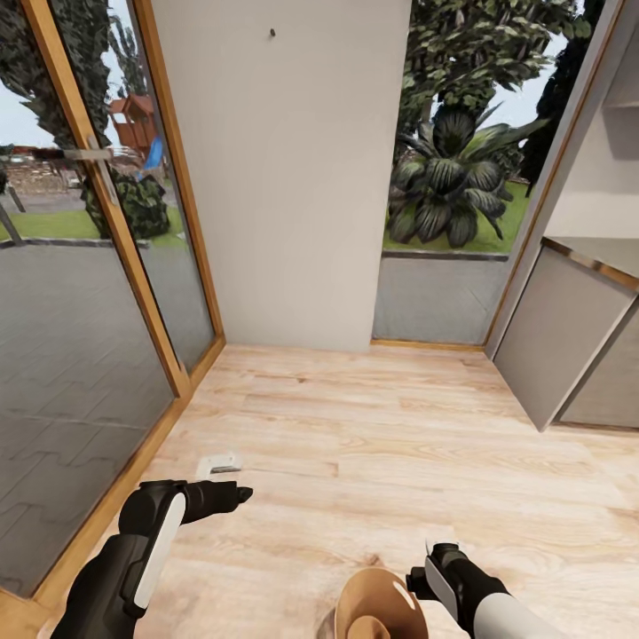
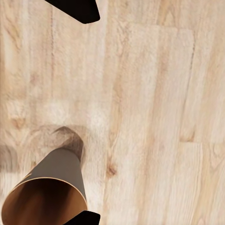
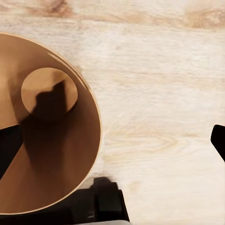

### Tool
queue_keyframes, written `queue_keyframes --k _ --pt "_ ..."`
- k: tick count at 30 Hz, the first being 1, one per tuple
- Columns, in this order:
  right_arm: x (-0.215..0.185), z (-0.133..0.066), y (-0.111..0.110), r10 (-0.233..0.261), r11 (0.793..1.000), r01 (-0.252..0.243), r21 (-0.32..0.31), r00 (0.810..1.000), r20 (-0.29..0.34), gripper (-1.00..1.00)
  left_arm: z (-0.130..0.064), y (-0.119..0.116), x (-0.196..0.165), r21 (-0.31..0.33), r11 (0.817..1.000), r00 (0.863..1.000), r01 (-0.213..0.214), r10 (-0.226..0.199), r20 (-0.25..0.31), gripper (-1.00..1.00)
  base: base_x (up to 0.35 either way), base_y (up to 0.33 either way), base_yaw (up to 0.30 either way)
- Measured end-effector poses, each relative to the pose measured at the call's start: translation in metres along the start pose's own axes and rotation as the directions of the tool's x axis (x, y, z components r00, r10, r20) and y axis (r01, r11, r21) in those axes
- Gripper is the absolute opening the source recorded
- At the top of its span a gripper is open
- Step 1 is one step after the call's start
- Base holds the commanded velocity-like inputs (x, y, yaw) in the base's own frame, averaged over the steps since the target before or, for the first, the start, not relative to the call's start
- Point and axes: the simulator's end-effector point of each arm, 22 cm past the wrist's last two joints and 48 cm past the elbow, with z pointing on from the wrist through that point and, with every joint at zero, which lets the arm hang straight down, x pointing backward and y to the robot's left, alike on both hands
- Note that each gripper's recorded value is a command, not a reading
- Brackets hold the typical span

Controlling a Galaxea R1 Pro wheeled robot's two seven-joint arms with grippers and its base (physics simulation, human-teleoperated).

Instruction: Put the three can of soda from the living room inside the tash can in the kitchen.

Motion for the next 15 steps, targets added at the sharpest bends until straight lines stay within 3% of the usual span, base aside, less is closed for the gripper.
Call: queue_keyframes --k 15 --pt "0.011 0.029 0.003 -0.001 1.0 0.001 0.0 1.0 -0.004 1.0 0.023 0.006 0.019 0.001 1.0 1.0 -0.001 0.001 0.0 1.0 0.0 0.0 0.0"
